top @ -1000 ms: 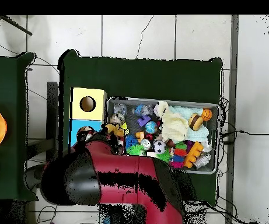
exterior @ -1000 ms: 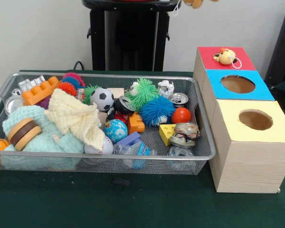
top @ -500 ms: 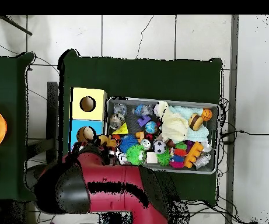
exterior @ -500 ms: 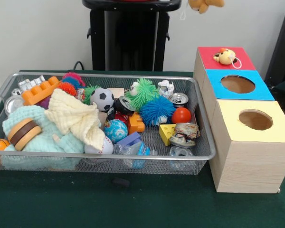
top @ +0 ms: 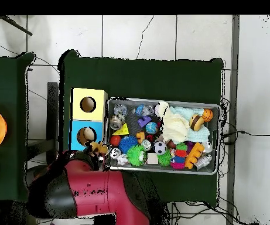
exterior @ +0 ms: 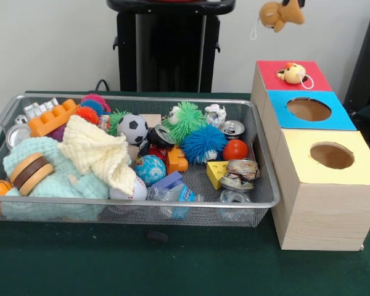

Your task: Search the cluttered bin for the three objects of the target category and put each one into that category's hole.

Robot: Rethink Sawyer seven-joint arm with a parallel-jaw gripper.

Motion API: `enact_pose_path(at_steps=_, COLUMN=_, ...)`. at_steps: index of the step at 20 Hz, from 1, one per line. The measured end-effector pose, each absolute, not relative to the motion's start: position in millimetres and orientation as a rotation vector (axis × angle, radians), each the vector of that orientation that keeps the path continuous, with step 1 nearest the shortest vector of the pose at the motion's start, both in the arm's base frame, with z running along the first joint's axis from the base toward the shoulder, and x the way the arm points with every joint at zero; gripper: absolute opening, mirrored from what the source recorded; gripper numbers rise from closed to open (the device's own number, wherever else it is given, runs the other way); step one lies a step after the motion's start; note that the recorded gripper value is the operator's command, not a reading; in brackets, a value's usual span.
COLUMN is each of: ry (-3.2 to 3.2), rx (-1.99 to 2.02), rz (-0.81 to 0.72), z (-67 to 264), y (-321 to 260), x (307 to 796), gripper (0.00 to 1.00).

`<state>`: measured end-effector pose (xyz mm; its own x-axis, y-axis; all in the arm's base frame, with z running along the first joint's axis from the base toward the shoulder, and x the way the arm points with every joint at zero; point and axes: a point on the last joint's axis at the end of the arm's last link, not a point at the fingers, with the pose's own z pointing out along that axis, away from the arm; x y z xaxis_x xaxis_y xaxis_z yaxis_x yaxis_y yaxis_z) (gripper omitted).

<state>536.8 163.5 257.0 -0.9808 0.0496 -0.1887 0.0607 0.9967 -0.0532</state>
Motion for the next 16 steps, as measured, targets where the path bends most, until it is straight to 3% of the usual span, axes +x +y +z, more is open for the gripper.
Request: enact_pose_path(at_steps=16, ry=2.95, rx=0.061, rz=-0.11, z=217.3, y=167.2, x=515.7, gripper=0.0)
